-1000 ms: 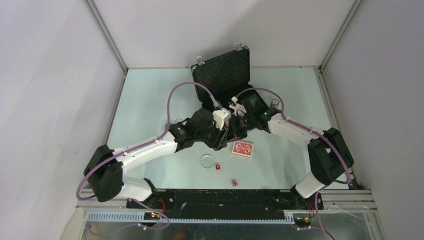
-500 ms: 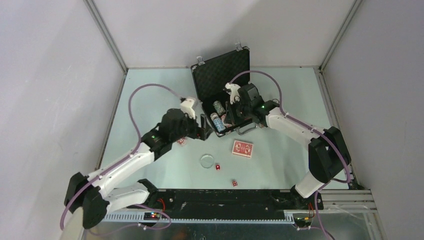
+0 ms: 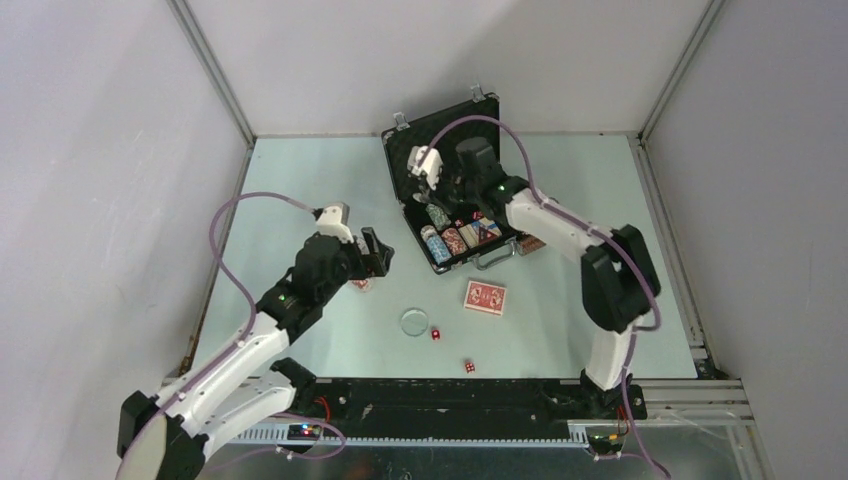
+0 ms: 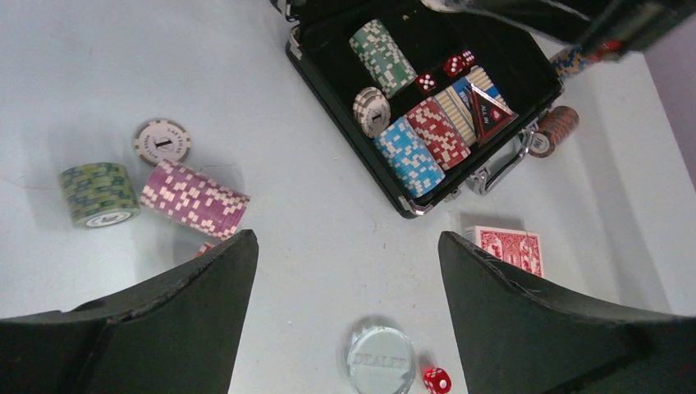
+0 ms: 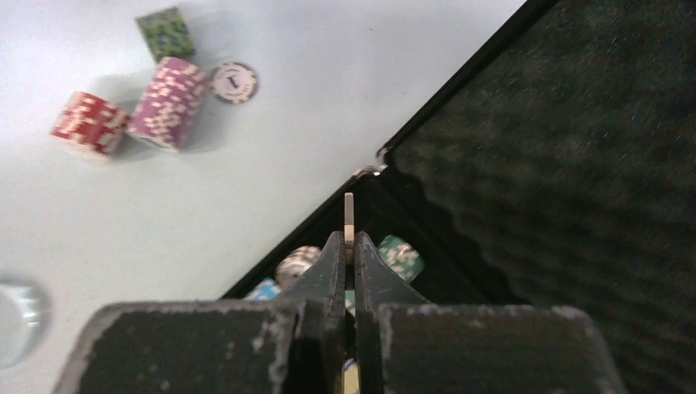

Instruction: Pack up texas hold em set

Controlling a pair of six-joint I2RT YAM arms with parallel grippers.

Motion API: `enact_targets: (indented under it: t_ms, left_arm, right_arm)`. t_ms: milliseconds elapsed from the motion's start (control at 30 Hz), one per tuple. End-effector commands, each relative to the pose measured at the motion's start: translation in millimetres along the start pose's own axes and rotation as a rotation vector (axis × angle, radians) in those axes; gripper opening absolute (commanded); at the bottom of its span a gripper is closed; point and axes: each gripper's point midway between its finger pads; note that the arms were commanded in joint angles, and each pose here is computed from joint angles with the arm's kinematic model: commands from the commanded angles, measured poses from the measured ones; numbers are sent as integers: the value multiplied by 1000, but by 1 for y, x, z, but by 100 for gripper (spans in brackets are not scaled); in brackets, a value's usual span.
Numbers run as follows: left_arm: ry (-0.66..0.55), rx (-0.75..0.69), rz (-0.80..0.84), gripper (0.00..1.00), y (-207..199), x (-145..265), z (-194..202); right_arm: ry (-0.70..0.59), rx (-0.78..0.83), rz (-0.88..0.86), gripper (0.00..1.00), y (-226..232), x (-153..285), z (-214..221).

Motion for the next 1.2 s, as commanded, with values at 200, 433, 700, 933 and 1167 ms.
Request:
enact_targets:
  t_ms: [200, 433, 700, 933, 1167]
  left_arm:
    - [-122, 55, -70, 87, 21, 19, -12]
    - [-125, 65, -74, 86, 24, 19, -7]
    - [-109, 63, -76, 86, 25, 15, -2]
    - [-114, 62, -78, 86, 26, 16, -2]
    - [-109, 58, -90, 86, 29, 17, 1]
  right_arm:
    - [75, 218, -201, 0, -19, -44, 14]
    - [138, 266, -260, 0, -23, -62, 32]
    - [223, 275, -301, 0, -20, -72, 62]
    - [263, 263, -312, 0, -22, -83, 77]
    - [294, 271, -349, 0, -14, -91, 93]
Point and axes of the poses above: each gripper's point midway between its finger pads, its own x axis back along the fingers, its own y axis along the line the jaws close on, z = x × y, and after that the axes turned 1 degree about -x, right-handed
